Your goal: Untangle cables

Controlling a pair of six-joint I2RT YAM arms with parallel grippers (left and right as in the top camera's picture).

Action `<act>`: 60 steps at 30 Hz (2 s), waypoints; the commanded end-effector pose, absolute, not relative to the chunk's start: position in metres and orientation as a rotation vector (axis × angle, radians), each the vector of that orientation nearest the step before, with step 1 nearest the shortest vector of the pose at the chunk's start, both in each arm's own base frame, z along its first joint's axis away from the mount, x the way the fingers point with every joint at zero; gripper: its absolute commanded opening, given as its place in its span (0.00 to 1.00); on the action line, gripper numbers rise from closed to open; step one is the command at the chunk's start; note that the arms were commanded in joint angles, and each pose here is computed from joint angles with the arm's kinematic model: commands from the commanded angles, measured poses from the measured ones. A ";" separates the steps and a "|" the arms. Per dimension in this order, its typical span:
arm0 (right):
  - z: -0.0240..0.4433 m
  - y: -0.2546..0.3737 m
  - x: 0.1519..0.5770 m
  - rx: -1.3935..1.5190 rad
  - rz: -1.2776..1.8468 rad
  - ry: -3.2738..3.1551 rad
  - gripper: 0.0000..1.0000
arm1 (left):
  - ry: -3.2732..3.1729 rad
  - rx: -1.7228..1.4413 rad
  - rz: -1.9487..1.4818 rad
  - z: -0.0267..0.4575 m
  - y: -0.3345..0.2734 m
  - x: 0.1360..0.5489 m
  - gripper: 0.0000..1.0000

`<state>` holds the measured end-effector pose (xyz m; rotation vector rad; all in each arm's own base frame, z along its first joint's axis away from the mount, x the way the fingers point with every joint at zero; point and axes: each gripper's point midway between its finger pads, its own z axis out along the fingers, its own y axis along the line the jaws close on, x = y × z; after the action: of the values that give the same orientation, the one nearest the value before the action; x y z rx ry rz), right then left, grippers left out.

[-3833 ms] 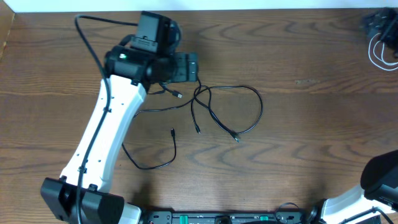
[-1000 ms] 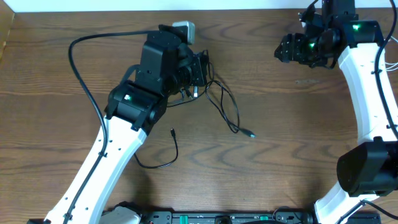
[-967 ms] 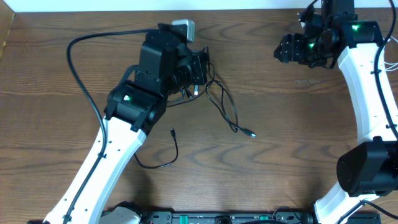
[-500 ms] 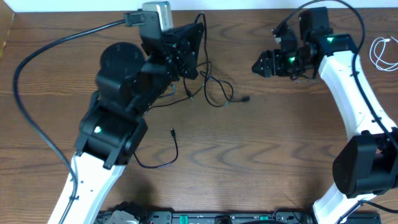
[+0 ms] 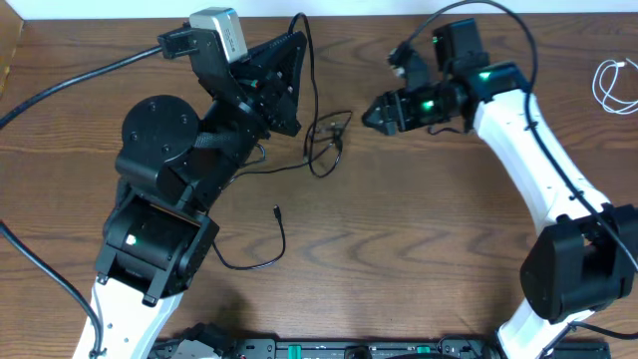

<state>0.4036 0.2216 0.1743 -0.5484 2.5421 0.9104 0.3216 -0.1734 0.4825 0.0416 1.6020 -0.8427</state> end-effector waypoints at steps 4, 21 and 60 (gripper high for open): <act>0.157 0.254 0.384 -0.708 1.043 2.467 0.73 | 1.583 0.022 -0.834 0.489 -0.168 0.321 0.07; 0.142 0.276 0.420 -0.729 0.779 2.283 0.62 | 1.600 0.021 -0.831 0.485 -0.168 0.321 0.08; 0.153 0.270 0.385 -1.075 1.507 1.798 0.65 | 1.708 -0.079 -0.845 0.465 -0.151 0.309 0.07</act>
<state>0.4105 0.2574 0.1286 -0.8800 2.0168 1.4376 0.3116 -0.1544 0.4567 -0.0569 1.7308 -0.8330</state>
